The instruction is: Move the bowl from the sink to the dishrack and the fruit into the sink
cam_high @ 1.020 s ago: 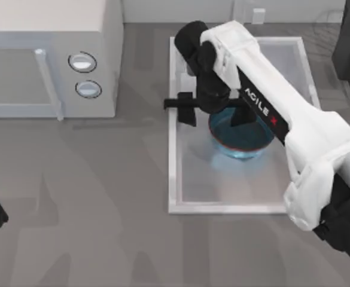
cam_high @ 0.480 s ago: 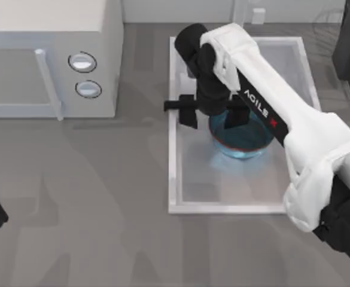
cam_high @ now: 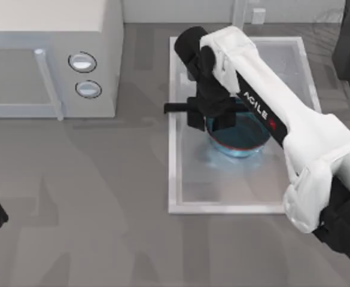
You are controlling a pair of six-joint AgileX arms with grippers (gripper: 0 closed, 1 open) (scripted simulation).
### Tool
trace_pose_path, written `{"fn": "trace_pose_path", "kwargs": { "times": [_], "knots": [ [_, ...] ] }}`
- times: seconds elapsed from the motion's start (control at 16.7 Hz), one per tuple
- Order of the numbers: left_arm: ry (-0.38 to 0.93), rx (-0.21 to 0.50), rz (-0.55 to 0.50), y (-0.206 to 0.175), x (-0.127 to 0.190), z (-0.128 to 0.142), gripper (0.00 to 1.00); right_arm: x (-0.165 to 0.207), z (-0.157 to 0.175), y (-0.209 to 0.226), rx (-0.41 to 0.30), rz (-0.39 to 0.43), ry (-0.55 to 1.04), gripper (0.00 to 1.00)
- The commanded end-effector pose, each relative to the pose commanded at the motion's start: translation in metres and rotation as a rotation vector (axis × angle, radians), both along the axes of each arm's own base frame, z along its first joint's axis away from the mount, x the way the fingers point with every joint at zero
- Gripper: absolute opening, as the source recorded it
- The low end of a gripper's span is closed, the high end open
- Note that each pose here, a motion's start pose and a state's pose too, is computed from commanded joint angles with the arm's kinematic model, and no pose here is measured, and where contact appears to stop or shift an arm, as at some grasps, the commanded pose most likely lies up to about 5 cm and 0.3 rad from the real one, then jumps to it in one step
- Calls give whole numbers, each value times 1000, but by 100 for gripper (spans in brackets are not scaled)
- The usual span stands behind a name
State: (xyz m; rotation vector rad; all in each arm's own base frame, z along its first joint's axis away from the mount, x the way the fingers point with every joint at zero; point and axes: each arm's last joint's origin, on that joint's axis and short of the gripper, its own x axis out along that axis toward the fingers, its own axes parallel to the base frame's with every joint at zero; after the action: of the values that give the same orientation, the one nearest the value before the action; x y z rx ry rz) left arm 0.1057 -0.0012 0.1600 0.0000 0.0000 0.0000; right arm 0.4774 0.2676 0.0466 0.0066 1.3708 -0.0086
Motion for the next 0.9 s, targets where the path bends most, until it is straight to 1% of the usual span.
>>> {"fn": "trace_pose_path", "kwargs": {
  "times": [0.42, 0.6, 0.72, 0.9],
  "knots": [
    [0, 0, 0, 0, 0, 0, 100, 0, 0, 0, 0, 0, 0, 0],
    [0, 0, 0, 0, 0, 0, 100, 0, 6, 1, 3, -2, -6, 0],
    [0, 0, 0, 0, 0, 0, 100, -5, 20, 12, 4, 3, -8, 0],
    [0, 0, 0, 0, 0, 0, 100, -23, 62, 35, 5, 8, -8, 0]
  ]
}}
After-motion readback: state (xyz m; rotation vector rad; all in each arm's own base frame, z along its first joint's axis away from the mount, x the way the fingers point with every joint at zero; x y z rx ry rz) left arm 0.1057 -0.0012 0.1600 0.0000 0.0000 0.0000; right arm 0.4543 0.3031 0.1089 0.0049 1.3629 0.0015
